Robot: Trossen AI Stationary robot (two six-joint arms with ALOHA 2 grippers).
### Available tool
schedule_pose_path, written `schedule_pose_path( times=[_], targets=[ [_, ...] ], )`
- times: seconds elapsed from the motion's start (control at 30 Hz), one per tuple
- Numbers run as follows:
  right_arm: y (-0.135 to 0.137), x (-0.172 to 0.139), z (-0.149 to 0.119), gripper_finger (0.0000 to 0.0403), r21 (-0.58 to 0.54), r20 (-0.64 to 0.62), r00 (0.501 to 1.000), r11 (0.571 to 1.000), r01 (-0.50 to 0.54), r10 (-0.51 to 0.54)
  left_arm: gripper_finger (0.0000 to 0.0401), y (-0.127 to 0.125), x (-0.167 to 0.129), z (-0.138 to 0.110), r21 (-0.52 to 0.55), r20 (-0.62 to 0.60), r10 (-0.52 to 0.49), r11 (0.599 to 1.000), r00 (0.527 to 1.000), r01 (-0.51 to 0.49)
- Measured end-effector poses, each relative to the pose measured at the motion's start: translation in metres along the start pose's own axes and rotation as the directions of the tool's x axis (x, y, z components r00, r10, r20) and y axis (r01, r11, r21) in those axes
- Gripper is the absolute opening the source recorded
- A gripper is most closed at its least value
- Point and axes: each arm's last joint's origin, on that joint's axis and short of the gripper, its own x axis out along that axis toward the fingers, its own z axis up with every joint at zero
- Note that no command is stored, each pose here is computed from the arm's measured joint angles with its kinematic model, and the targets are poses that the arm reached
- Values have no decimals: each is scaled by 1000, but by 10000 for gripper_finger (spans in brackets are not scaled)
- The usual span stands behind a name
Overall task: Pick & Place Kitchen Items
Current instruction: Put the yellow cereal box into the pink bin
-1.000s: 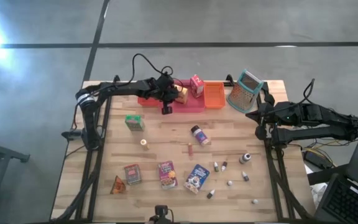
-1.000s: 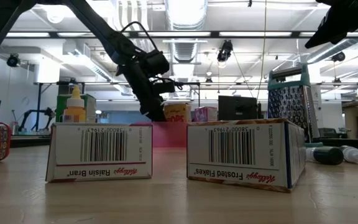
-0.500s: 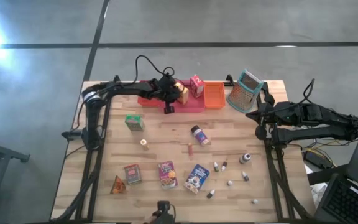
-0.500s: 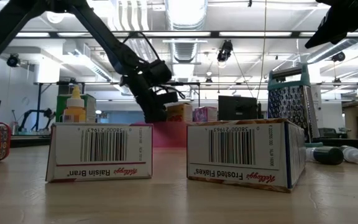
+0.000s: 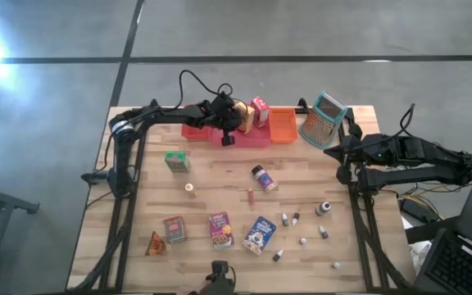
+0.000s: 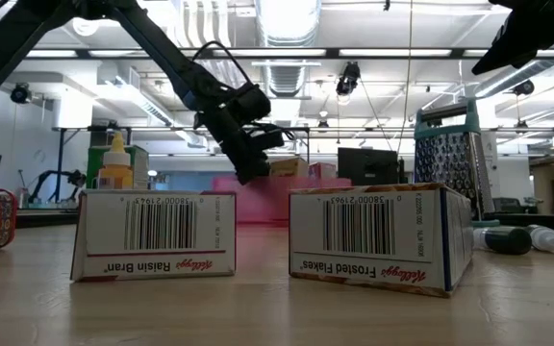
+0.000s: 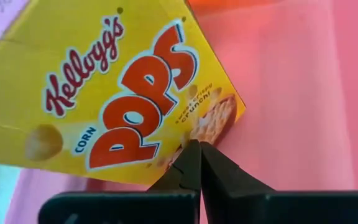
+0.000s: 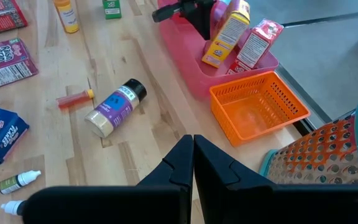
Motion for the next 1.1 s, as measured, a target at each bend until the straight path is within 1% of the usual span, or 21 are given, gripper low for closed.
schedule_pose_path(
  times=[0.2, 0.5, 0.63, 0.8, 1.1],
  targets=[
    [0, 0, 0, 8, -1, 0, 1000, 1000, 0, 0, 0, -2, 0, -3, -13, -28, -19, 1000, 999, 18],
    [0, 0, 0, 8, -1, 0, 1000, 1000, 0, 0, 0, -9, 0, -7, -21, -66, -84, 996, 994, 83],
    [0, 0, 0, 8, -1, 0, 1000, 1000, 0, 0, 0, -11, 0, -6, -20, -66, -92, 996, 994, 91],
    [0, 0, 0, 8, -1, 0, 1000, 1000, 0, 0, 0, -11, -8, 2, -12, -44, -86, 996, 995, 86],
    [0, 0, 0, 8, -1, 0, 1000, 1000, 0, 0, 0, 0, -14, 20, 22, 9, -43, 999, 999, 43]
  ],
)
